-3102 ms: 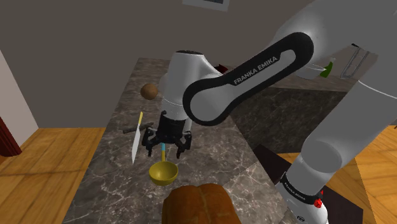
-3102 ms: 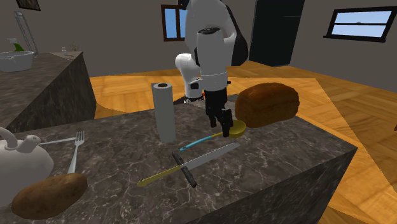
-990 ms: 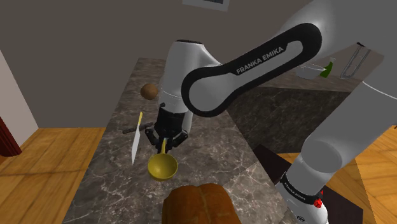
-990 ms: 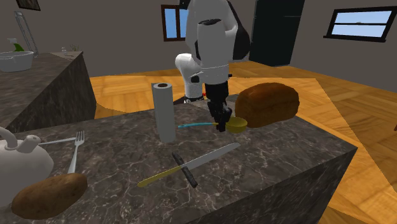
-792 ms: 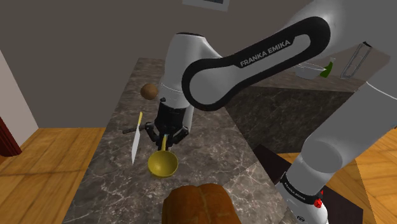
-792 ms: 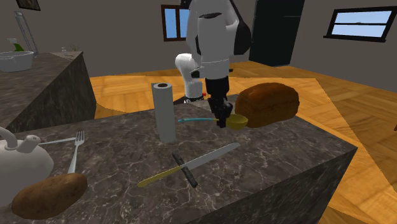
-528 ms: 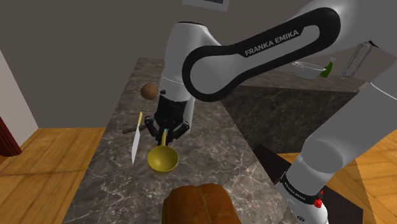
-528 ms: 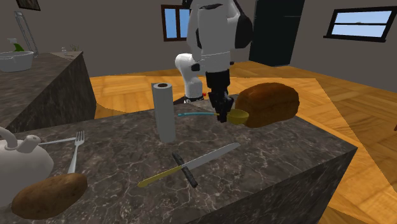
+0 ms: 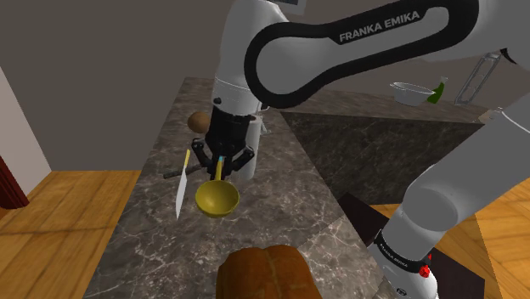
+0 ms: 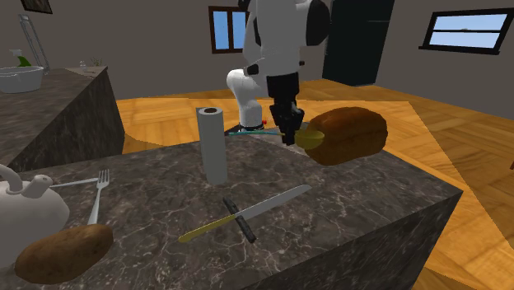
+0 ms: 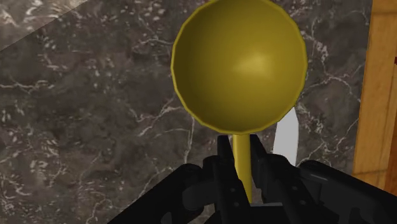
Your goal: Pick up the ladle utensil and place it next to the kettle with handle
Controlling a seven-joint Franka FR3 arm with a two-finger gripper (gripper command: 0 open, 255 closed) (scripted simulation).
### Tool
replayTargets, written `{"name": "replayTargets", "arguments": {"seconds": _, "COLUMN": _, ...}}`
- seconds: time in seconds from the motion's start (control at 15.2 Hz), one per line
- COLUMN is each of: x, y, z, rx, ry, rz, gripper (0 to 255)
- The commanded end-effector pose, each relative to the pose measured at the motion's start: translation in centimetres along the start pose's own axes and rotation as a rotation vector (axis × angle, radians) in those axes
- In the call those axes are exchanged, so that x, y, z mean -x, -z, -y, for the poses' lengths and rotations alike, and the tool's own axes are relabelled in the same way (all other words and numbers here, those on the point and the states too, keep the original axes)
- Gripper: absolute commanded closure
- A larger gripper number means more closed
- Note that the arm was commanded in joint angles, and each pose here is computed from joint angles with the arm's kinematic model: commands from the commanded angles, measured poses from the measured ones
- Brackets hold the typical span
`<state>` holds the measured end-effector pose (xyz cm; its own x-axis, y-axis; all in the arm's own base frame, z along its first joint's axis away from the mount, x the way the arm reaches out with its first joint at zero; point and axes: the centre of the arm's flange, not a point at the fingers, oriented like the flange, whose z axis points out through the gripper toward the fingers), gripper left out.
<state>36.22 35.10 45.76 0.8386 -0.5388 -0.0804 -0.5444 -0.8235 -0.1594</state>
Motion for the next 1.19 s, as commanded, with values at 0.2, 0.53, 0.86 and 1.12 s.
{"name": "replayTargets", "arguments": {"seconds": 0.2, "x": 0.2, "y": 2.7, "z": 0.4, "rx": 0.0, "ry": 0.0, "rz": 0.0, "gripper": 255}}
{"name": "replayTargets", "arguments": {"seconds": 0.53, "x": 0.4, "y": 5.3, "z": 0.8, "rx": 0.0, "ry": 0.0, "rz": 0.0, "gripper": 255}}
{"name": "replayTargets", "arguments": {"seconds": 0.86, "x": 0.6, "y": 7.9, "z": 1.2, "rx": 0.0, "ry": 0.0, "rz": 0.0, "gripper": 255}}
{"name": "replayTargets", "arguments": {"seconds": 1.12, "x": 0.8, "y": 10.0, "z": 1.6, "rx": 0.0, "ry": 0.0, "rz": 0.0, "gripper": 255}}
